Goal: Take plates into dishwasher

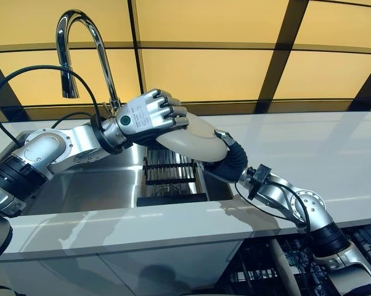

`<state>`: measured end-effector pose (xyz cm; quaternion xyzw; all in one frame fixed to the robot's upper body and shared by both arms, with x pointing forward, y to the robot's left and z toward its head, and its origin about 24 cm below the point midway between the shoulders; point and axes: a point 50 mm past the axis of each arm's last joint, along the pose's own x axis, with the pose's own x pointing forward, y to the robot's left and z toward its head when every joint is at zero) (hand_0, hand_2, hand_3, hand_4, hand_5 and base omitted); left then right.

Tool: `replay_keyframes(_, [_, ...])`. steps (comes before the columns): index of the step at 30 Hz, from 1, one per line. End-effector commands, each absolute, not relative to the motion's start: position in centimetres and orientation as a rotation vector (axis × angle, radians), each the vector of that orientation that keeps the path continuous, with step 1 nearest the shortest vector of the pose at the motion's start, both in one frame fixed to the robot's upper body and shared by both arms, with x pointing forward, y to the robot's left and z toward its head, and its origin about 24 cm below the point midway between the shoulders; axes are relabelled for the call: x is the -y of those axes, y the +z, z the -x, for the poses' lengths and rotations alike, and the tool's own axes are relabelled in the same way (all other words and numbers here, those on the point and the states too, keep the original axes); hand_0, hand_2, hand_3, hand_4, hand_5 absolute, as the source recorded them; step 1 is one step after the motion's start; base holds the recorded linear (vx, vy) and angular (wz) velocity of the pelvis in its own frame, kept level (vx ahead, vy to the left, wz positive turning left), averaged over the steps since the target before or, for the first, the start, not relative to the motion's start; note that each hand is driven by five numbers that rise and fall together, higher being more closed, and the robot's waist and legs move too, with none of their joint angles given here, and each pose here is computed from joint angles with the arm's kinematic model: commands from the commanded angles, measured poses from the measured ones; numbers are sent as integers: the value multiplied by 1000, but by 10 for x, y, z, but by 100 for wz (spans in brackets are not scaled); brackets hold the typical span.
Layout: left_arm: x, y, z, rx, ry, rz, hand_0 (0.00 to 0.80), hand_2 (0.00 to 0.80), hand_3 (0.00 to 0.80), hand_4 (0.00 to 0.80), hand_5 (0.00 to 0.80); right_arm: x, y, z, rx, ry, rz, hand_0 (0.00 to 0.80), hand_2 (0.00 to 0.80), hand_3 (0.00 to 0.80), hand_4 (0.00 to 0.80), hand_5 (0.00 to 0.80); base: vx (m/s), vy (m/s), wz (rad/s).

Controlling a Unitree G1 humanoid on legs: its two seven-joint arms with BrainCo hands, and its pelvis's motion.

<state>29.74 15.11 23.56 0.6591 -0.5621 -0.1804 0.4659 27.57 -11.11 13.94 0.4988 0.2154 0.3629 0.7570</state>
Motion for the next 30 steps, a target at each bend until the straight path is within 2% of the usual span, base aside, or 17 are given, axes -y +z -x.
replay_keyframes(1, [-172, 252, -306, 1319, -365, -1730, 800, 800, 800, 800, 800, 119, 181, -284, -274, 861, -1049, 800, 800, 800, 800, 800, 0, 0, 0])
replay_keyframes(3, [-172, 252, -306, 1321, -355, -1720, 769, 769, 769, 769, 769, 119, 181, -284, -268, 864, -1056, 800, 800, 800, 800, 800, 0, 0, 0])
replay_keyframes(5, [-172, 252, -307, 1321, -339, -1706, 609, 609, 609, 609, 609, 118, 182, -284, -261, 869, -1066, 800, 800, 800, 800, 800, 0, 0, 0])
replay_keyframes(7, [-172, 252, -307, 1320, -328, -1695, 590, 590, 590, 590, 590, 117, 183, -283, -252, 876, -1071, 800, 800, 800, 800, 800, 0, 0, 0])
replay_keyframes(8, [-172, 251, -307, 1317, -323, -1691, 496, 496, 496, 496, 496, 116, 184, -283, -244, 882, -1077, 800, 800, 800, 800, 800, 0, 0, 0])
replay_keyframes(9, [-173, 251, -307, 1317, -321, -1689, 496, 496, 496, 496, 496, 116, 184, -283, -242, 884, -1077, 800, 800, 800, 800, 800, 0, 0, 0])
replay_keyframes(11, [-174, 250, -307, 1310, -314, -1683, 132, 132, 132, 132, 132, 115, 187, -282, -227, 894, -1084, 800, 800, 800, 800, 800, 0, 0, 0])
replay_keyframes(12, [-174, 249, -308, 1306, -311, -1679, 0, 0, 0, 0, 0, 114, 188, -282, -222, 898, -1085, 800, 800, 800, 800, 800, 0, 0, 0])
replay_keyframes(30, [-175, 237, -306, 1292, -292, -1601, 0, 0, 0, 0, 0, 113, 187, -281, -196, 892, -1095, 800, 800, 800, 800, 800, 0, 0, 0])
